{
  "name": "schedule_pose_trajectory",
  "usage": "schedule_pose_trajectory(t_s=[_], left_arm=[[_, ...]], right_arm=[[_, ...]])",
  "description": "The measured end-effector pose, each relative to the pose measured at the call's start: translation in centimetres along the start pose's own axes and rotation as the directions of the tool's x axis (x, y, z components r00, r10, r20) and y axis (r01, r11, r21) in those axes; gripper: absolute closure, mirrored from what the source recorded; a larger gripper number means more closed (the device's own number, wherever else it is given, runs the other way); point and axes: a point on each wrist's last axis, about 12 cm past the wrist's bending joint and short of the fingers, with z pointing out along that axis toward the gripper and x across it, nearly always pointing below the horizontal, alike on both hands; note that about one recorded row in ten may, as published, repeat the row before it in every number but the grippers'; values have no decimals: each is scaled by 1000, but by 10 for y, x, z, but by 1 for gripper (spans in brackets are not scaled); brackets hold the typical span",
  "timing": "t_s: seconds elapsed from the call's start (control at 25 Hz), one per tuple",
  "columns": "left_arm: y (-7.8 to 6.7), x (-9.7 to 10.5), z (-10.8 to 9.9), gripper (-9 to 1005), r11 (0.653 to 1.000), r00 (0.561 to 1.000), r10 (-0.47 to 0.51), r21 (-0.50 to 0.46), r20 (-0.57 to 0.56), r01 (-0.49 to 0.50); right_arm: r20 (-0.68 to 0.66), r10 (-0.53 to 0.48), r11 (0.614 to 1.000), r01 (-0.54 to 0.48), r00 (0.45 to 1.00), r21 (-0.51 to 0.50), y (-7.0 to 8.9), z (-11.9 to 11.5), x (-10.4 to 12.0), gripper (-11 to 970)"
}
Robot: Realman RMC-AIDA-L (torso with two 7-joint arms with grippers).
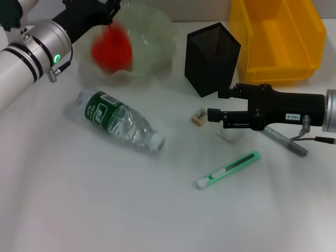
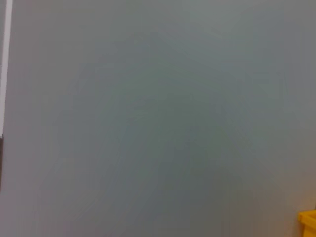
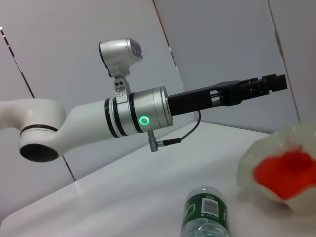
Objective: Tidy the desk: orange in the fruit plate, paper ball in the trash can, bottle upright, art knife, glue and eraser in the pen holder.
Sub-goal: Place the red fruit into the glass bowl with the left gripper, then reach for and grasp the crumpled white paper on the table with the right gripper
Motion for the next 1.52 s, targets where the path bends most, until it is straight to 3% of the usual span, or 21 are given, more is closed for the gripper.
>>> schedule_pose_trajectory(t_s=[0.28, 0.44, 0.48, 0.56, 0.72, 0.76, 0.8, 0.88, 0.96, 1.12, 1.16, 1.24, 1.32, 1.36, 1.52], left_arm=[[-2, -1, -1, 482, 1000, 1000, -19, 19, 22, 19], [-12, -8, -13, 285, 979, 993, -94, 187, 73, 78], [-16, -13, -22, 226, 952, 989, -128, 289, 74, 102], [-20, -17, -34, 209, 914, 987, -152, 390, 60, 117], [-27, -15, -74, 175, 799, 990, -141, 591, 1, 113], [-28, -12, -84, 175, 770, 991, -130, 629, -12, 108], [-28, -12, -84, 175, 770, 991, -130, 629, -12, 108], [-29, -1, -108, 175, 689, 994, -84, 716, -75, 112], [-29, 8, -117, 175, 672, 991, -64, 729, -118, 130], [-28, 29, -132, 174, 681, 984, -6, 720, -176, 133], [-28, 29, -132, 174, 681, 984, -6, 720, -176, 133], [-28, 29, -132, 174, 681, 984, -6, 720, -176, 133], [-25, 43, -141, 174, 722, 981, 1, 679, -194, 133], [-24, 45, -142, 174, 729, 980, -2, 670, -197, 137], [-23, 47, -142, 174, 739, 978, 0, 659, -207, 139]], right_arm=[[7, -5, 1000, 5, 1000, -2, 1, 3, 0, 128], [11, -6, 1000, 6, 1000, 5, 0, 2, 0, 128], [11, -6, 1000, 6, 1000, 6, 0, 2, 0, 128], [11, -10, 1000, 9, 1000, 8, -1, 1, -1, 128], [10, -21, 1000, 21, 1000, 12, -2, 0, -5, 128], [11, -32, 999, 32, 999, 16, -4, -2, -8, 127], [11, -32, 999, 32, 999, 16, -4, -2, -8, 127], [11, -35, 999, 35, 999, 20, -6, -5, -13, 127], [3, -34, 999, 34, 999, 16, -9, -9, -25, 127], [-14, -32, 999, 32, 999, -1, -11, -15, -46, 127], [-38, -17, 1000, 16, 999, -9, -12, -19, -64, 127], [-57, 2, 1000, -2, 998, -13, -12, -20, -72, 127], [-121, 20, 1000, -21, 992, -11, -11, -20, -91, 127], [-200, 38, 999, -37, 979, 8, -11, -17, -108, 127], [-324, 49, 998, -37, 945, 43, -11, -9, -129, 128]])
